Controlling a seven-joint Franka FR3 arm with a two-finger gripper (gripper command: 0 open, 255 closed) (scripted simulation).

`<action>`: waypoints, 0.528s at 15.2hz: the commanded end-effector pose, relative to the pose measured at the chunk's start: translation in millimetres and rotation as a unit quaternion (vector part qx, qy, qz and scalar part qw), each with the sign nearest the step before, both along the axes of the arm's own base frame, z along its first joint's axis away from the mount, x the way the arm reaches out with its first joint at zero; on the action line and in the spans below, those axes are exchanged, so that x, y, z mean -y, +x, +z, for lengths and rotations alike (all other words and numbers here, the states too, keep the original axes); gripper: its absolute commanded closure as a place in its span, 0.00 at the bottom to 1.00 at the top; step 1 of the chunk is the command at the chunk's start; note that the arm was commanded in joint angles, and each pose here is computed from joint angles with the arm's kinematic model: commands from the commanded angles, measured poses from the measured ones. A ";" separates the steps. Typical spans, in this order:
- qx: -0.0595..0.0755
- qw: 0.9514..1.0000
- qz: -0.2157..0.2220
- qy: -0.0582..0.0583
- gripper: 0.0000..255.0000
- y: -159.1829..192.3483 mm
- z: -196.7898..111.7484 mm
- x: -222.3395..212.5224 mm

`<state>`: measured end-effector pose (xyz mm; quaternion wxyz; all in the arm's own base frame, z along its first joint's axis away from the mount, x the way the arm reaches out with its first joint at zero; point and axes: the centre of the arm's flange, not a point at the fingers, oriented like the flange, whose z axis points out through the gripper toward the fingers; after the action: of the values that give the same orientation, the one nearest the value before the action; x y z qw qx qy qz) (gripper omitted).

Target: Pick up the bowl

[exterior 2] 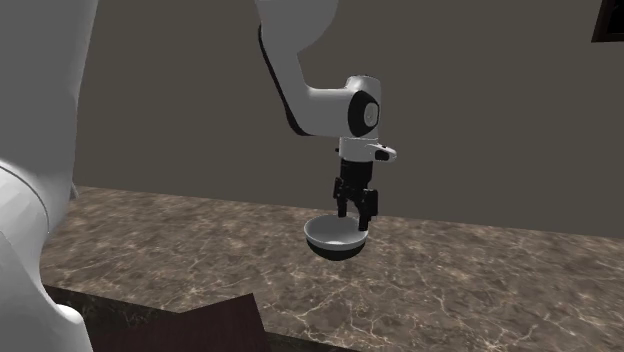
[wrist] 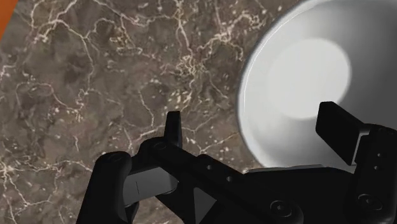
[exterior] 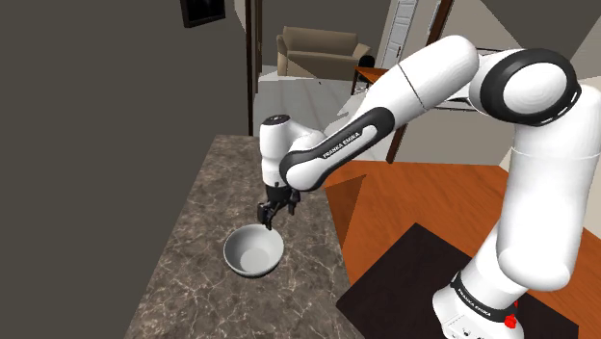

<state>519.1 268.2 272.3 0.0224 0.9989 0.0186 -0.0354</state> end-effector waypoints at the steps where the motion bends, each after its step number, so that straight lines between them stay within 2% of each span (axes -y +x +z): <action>1: -0.001 1.000 -0.002 -0.001 0.00 3.5 -16.2 -5.9; 8: -0.001 1.000 -0.002 -0.001 0.00 3.4 -51.0 -5.9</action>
<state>522.7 274.5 225.3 0.0237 0.9989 0.0166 -0.0371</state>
